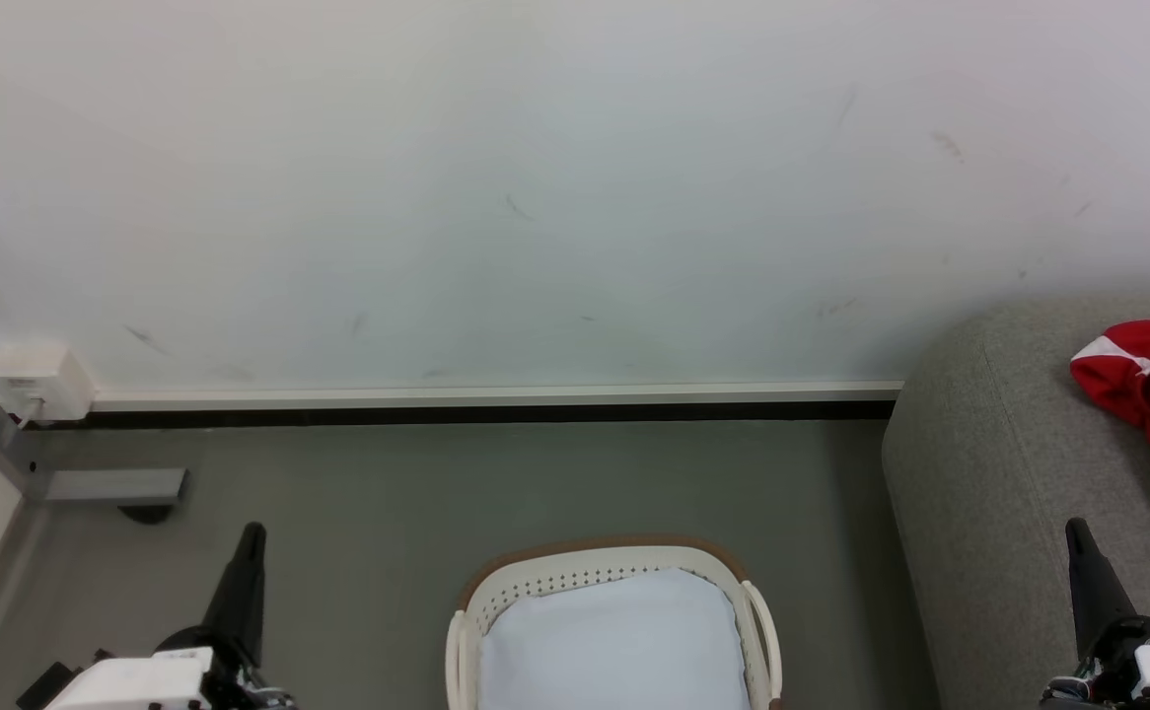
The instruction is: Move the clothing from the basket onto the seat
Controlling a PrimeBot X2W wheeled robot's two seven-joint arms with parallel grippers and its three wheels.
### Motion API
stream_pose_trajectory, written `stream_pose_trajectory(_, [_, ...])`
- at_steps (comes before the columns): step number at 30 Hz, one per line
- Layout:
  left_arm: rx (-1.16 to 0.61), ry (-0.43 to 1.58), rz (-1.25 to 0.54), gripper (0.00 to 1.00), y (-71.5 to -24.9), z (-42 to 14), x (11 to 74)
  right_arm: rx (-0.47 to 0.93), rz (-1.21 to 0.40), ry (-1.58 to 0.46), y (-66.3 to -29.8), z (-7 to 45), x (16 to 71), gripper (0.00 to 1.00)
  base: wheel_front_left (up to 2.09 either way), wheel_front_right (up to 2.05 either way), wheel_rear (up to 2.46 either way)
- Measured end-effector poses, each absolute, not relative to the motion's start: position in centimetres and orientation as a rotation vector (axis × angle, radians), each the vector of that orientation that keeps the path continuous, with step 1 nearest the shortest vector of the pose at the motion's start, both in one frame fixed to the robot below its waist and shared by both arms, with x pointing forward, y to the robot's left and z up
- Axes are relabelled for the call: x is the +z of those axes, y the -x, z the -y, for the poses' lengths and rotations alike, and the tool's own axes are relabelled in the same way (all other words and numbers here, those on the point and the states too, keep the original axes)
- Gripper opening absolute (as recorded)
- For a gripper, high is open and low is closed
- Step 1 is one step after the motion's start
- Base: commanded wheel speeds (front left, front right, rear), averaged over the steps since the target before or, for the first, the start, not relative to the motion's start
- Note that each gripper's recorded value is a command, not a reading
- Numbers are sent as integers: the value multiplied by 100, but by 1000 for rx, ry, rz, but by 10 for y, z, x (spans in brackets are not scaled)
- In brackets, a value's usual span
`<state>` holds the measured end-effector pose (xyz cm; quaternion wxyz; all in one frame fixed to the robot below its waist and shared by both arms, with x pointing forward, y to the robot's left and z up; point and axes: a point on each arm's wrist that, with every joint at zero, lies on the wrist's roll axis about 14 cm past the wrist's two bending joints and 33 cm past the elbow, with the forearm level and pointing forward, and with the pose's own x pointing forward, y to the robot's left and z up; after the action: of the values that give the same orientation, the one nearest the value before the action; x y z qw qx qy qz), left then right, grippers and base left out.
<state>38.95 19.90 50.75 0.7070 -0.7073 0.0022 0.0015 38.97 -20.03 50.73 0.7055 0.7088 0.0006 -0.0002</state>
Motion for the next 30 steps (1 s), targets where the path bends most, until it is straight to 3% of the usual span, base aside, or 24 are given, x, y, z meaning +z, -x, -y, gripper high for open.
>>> stream_pose_trajectory(30, [3,1571,-5,0,-389,-199,508,-1,-1,-1576,-390,200,507,0,0,0,0])
